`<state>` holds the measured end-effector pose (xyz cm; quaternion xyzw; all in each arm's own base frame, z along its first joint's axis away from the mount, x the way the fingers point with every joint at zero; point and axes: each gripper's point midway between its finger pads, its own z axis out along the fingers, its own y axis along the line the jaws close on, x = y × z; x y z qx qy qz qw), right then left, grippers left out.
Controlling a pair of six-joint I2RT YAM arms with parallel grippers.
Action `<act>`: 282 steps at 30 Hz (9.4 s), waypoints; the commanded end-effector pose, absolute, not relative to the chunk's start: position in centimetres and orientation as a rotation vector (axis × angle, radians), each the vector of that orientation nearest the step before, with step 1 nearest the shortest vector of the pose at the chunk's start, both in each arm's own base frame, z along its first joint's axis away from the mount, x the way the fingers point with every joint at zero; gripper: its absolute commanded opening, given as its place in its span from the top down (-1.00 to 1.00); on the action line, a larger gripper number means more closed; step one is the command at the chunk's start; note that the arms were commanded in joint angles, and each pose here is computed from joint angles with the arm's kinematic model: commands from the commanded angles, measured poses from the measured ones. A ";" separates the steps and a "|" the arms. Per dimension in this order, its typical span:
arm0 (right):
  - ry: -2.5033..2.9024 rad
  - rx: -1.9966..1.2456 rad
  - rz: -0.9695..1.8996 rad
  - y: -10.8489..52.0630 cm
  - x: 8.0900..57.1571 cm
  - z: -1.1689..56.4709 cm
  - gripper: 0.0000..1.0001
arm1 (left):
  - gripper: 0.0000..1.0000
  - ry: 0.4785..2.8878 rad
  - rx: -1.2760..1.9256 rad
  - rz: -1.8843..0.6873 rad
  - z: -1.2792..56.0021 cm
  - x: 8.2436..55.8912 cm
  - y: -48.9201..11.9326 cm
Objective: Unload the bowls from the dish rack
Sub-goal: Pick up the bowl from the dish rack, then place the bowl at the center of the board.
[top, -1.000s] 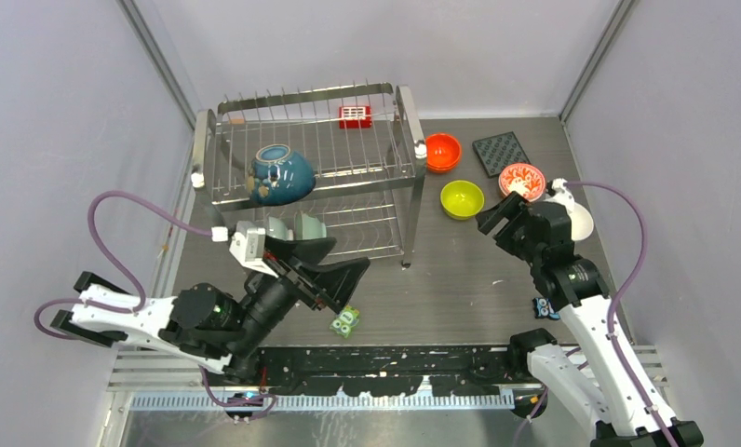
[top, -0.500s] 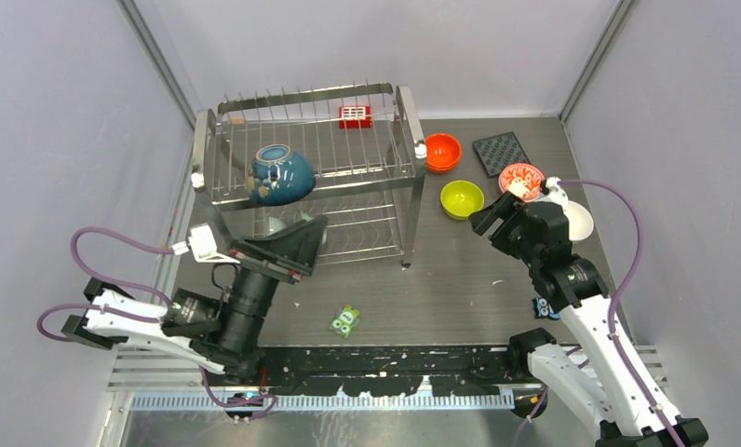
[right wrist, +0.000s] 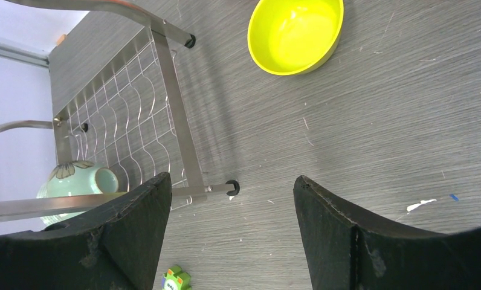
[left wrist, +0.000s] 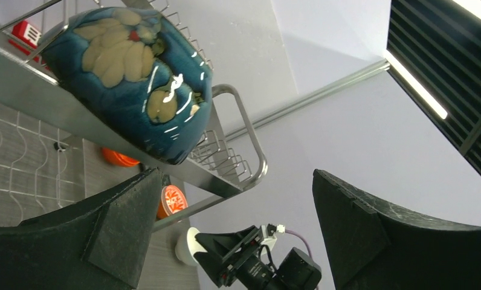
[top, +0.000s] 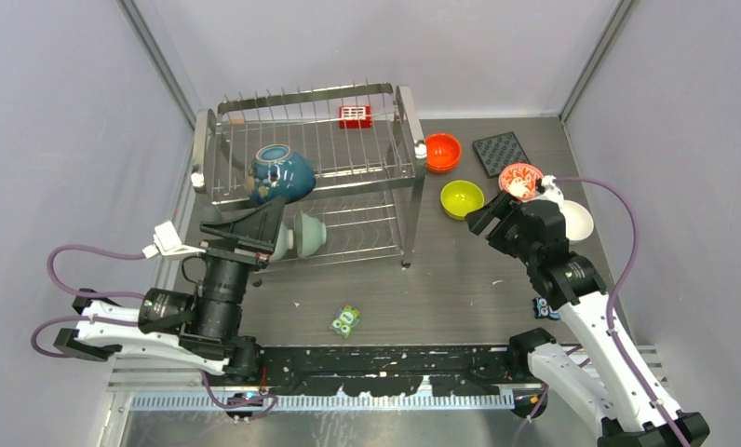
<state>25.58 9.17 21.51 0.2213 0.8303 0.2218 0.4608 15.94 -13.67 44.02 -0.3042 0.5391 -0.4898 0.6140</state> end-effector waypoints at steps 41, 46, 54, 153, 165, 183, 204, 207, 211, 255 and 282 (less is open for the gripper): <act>1.975 0.509 0.635 10.7 26.9 23.8 -0.55 | -0.37 1.066 -0.768 -1.171 41.6 17.9 -12.7; 1.979 0.510 0.622 10.6 26.9 23.6 -0.57 | -0.36 1.070 -0.765 -1.169 41.6 18.2 -13.0; 1.980 0.501 0.625 10.8 26.9 23.7 -0.57 | -0.05 1.058 -0.788 -1.171 41.0 19.1 -12.8; 1.998 0.413 0.578 11.3 26.9 22.5 -0.58 | 0.83 0.729 -0.587 -1.376 42.6 20.7 -13.3; 1.994 0.410 0.573 11.1 26.7 22.2 -0.58 | 1.00 0.679 -0.406 -1.348 45.6 19.1 -14.2; 1.985 0.396 0.564 10.9 26.3 22.5 -0.58 | 0.99 0.561 -0.202 -1.316 50.7 17.4 -15.7; 1.956 0.394 0.593 10.8 25.5 24.3 -0.58 | 1.00 0.469 0.253 -1.180 58.7 14.0 -20.1; 1.930 0.399 0.614 10.8 25.2 25.6 -0.58 | 1.00 0.464 0.364 -1.197 59.8 12.5 -21.1; 1.900 0.409 0.626 10.5 24.6 27.4 -0.58 | 0.99 0.552 0.508 -1.240 59.8 11.6 -23.1; 2.275 0.076 0.979 15.1 13.3 32.2 -0.52 | 0.99 1.232 1.839 -0.130 25.5 1.6 -31.3; 2.461 -0.342 0.597 20.8 10.2 21.5 -0.63 | 0.99 1.344 2.010 -0.220 14.9 -1.8 -30.3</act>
